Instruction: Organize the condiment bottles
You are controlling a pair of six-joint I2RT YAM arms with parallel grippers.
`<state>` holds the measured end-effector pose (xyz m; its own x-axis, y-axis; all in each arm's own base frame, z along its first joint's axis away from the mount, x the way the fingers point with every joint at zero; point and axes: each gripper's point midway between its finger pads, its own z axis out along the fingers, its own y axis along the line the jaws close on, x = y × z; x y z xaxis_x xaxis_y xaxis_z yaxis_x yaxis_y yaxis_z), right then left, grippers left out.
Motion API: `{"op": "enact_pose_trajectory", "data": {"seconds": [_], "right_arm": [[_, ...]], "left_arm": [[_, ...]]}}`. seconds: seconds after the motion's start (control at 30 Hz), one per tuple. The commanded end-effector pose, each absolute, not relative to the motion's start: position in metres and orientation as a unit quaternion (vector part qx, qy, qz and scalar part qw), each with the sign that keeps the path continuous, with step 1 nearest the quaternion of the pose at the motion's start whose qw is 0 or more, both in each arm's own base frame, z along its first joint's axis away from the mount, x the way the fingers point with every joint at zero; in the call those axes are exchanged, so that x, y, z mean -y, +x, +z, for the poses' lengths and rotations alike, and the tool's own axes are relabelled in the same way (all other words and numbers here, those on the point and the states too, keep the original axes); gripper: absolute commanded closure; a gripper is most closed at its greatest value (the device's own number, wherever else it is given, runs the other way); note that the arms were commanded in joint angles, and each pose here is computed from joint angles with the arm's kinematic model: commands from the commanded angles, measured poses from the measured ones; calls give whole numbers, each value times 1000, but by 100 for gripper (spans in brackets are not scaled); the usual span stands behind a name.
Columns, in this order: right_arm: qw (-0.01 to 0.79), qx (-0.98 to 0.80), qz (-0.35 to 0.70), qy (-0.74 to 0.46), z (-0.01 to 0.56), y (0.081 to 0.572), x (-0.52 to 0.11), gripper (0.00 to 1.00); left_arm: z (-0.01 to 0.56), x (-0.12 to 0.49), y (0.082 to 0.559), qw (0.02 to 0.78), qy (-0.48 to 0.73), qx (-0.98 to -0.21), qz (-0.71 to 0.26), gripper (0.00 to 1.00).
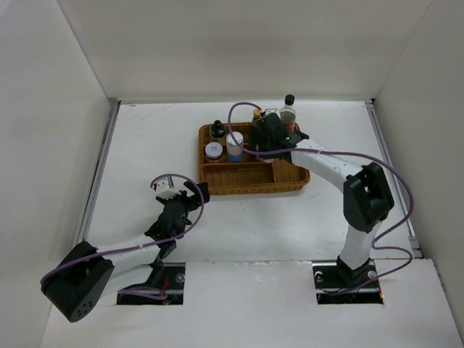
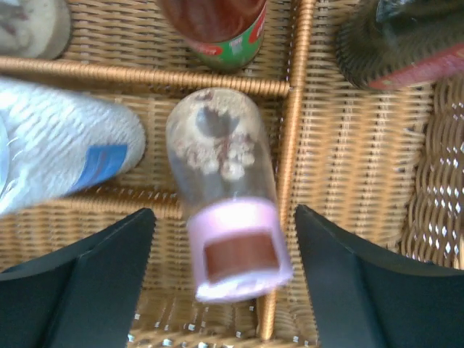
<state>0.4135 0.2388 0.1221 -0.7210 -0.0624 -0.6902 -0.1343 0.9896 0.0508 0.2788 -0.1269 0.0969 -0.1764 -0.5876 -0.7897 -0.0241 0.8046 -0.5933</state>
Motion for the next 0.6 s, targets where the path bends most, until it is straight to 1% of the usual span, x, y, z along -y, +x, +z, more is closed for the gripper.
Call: {"op": "enact_pose_trajectory", "data": {"seconds": [0.0, 0.1, 0.2, 0.43, 0.57], "right_arm": [[465, -881, 80, -29, 186, 419, -249, 10], [487, -870, 77, -25, 194, 412, -247, 7], [505, -861, 62, -8, 192, 407, -236, 6], [513, -855, 78, 11, 176, 395, -228, 6], [514, -854, 82, 14, 165, 398, -231, 10]], "left_arm": [[109, 133, 280, 615, -212, -715, -257, 0], [109, 133, 280, 615, -212, -714, -258, 0], [109, 133, 280, 615, -212, -715, -258, 0], [109, 133, 280, 615, -212, -715, -257, 0], [108, 133, 280, 614, -211, -716, -257, 0]]}}
